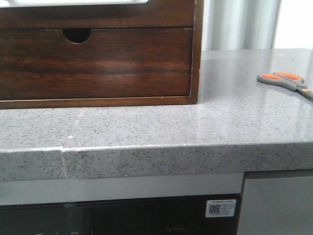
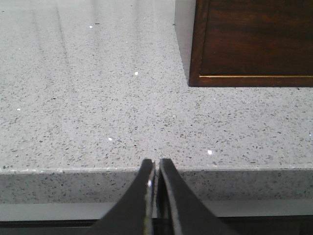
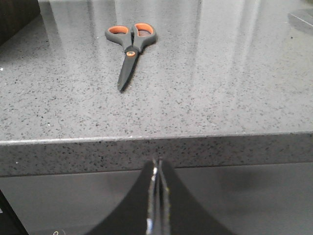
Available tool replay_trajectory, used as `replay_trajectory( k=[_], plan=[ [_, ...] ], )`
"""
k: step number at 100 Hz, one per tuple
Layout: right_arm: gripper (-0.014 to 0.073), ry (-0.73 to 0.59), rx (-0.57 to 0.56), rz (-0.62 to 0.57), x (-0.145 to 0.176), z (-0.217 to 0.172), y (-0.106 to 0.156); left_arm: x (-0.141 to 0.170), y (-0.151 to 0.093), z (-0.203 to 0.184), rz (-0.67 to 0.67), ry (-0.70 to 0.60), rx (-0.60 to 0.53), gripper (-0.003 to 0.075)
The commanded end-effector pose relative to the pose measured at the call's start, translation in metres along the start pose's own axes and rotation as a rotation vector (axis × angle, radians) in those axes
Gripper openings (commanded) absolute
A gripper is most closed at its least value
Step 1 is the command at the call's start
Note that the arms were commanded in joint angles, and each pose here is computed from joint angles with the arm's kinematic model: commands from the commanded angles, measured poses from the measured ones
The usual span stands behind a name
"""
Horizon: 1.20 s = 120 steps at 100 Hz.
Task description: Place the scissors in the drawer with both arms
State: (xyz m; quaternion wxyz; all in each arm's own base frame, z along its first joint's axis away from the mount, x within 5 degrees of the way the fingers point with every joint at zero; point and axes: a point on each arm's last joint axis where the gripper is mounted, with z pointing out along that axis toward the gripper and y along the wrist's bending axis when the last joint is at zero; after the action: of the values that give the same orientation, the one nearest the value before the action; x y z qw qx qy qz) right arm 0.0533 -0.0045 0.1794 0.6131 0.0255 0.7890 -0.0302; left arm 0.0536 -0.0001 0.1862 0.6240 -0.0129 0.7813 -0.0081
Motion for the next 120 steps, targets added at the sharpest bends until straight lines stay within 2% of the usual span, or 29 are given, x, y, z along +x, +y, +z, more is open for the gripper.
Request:
replay_trajectory(
  k=[1, 82, 93, 120],
  plan=[
    [-0.0046, -0.018, 0.007, -0.003, 0.007, 0.001, 0.0, 0.0, 0.0, -0.001, -0.018, -0.072, -0.001, -0.002],
    [-0.0046, -0.018, 0.007, -0.004, 0.007, 0.001, 0.0, 0.0, 0.0, -0.001, -0.018, -0.072, -0.001, -0.002],
    [-0.0046, -0.046, 0.022, -0.05, 0.004, 0.001, -0.001, -0.001, 0.001, -0.001, -0.003, -0.076, -0.006, -0.002],
    [-0.0046, -0.193, 0.021, -0.052, -0.009, 0.0, -0.001, -0.007, 0.001, -0.001, 0.036, -0.15, -0.015, -0.002]
  ],
)
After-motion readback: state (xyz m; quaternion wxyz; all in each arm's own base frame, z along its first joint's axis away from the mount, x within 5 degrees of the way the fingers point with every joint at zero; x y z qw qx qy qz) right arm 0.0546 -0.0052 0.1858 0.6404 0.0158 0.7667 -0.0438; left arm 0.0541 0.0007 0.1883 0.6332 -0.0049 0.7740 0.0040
